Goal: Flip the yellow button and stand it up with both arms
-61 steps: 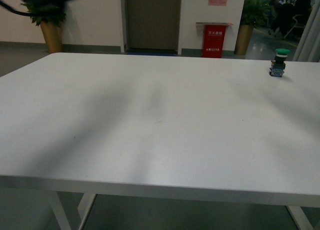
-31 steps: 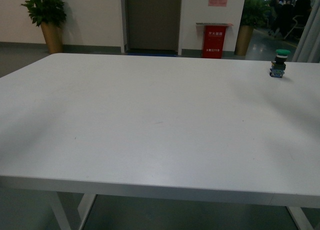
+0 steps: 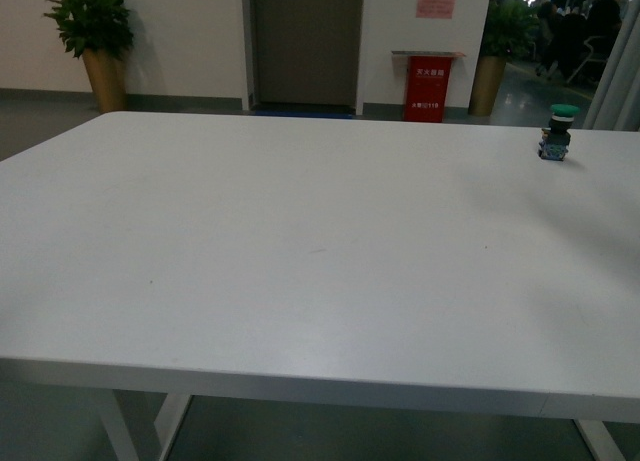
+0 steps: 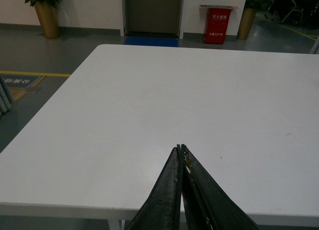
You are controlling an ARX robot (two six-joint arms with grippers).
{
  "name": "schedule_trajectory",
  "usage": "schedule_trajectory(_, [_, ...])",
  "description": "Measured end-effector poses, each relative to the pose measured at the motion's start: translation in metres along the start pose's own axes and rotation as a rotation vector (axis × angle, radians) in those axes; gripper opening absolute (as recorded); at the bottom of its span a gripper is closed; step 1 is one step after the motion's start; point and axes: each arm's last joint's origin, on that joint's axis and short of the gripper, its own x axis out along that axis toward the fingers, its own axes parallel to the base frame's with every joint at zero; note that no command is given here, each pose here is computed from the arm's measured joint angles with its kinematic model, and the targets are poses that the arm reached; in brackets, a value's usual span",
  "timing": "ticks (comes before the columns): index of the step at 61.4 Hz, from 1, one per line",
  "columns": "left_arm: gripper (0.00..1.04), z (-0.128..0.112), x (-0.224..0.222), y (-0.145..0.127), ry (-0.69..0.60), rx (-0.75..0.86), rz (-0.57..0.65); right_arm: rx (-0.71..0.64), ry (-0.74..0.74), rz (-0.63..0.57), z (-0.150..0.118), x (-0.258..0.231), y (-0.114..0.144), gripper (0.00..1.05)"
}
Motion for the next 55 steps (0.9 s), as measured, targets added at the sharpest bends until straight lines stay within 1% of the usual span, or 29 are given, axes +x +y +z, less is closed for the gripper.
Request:
schedule_trajectory(26, [0.04, -0.021, -0.018, 0.000, -0.004, -0.001, 0.000, -0.024, 0.004, -0.023, 0.000, -0.004, 0.003, 0.38])
schedule_trajectory(45, [0.04, -0.030, -0.026, 0.000, -0.012, -0.002, 0.000, -0.032, 0.005, -0.025, -0.001, -0.005, 0.004, 0.38])
schedule_trajectory(55, [0.04, -0.028, -0.030, 0.000, -0.037, -0.003, 0.000, -0.035, 0.005, -0.024, -0.001, -0.005, 0.004, 0.38])
